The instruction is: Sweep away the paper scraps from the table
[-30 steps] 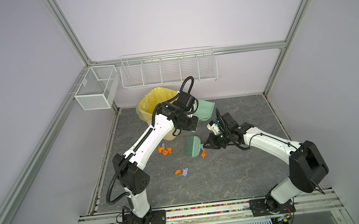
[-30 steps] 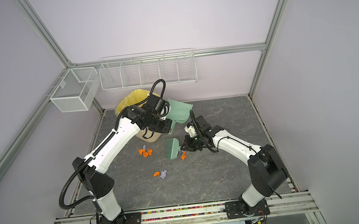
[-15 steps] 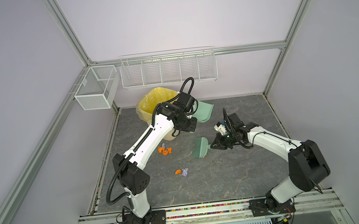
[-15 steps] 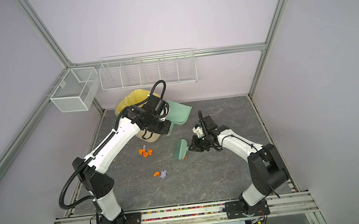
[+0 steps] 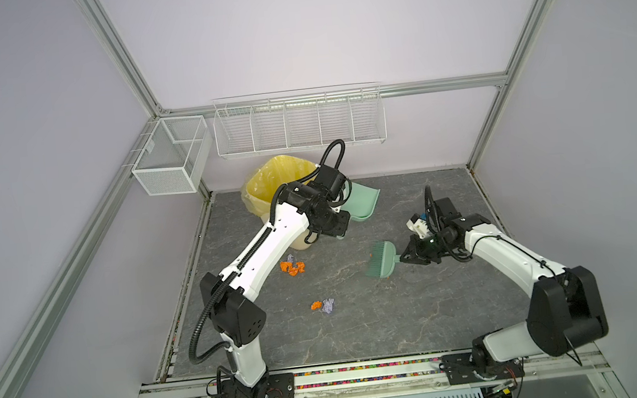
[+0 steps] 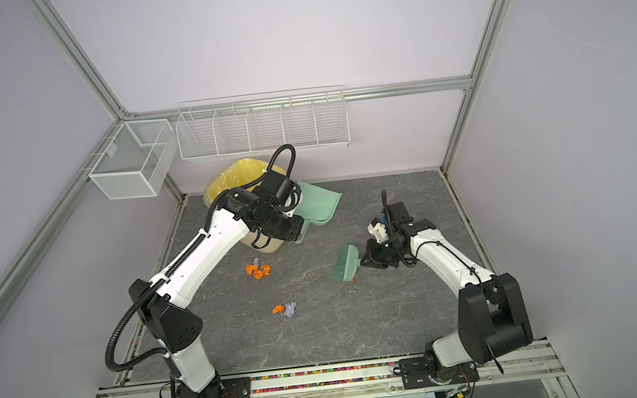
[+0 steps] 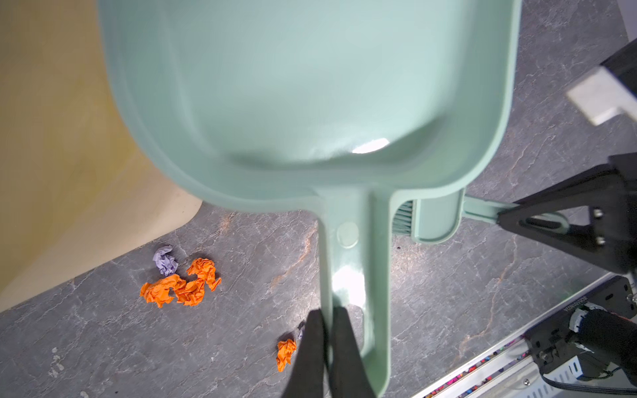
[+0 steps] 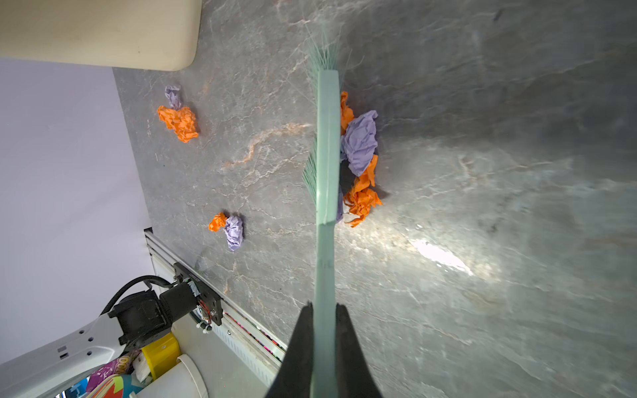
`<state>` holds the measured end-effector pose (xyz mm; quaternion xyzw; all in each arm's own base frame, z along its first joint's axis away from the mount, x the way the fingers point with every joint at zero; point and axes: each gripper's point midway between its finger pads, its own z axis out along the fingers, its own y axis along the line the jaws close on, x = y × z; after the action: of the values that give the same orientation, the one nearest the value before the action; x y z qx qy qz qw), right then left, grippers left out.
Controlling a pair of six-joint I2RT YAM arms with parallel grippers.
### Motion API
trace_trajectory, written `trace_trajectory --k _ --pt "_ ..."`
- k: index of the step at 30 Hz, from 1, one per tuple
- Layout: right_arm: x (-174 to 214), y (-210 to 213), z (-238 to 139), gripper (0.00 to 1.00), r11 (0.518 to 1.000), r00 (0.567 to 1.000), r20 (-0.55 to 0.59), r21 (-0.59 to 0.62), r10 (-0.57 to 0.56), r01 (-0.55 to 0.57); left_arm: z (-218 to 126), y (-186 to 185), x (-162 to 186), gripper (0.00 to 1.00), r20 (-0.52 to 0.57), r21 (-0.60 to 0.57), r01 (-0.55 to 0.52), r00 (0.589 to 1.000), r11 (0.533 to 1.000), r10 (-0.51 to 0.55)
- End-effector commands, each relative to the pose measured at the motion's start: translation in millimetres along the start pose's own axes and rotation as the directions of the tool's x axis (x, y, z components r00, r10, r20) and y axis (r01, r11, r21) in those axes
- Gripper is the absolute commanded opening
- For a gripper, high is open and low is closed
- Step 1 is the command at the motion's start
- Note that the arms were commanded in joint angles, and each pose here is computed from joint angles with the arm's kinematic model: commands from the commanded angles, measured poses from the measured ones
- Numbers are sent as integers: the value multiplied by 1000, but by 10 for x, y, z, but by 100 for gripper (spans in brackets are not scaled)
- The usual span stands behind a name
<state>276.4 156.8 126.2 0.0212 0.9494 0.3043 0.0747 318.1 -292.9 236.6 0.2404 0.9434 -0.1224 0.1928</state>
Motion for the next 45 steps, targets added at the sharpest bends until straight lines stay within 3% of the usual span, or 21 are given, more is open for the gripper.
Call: trace_trajectory --k 1,9,45 --pt "121 -239 -142 7 998 1000 -13 65 19 -18 49 -82 98 0 -25 22 -21 999 1000 22" --pt "-37 190 -534 7 996 992 126 -85 20 -10 166 -151 273 0 -62 37 -35 997 999 38" --pt "-346 110 -1149 7 983 947 307 178 -96 42 618 -232 900 0 -176 72 0 984 997 13"
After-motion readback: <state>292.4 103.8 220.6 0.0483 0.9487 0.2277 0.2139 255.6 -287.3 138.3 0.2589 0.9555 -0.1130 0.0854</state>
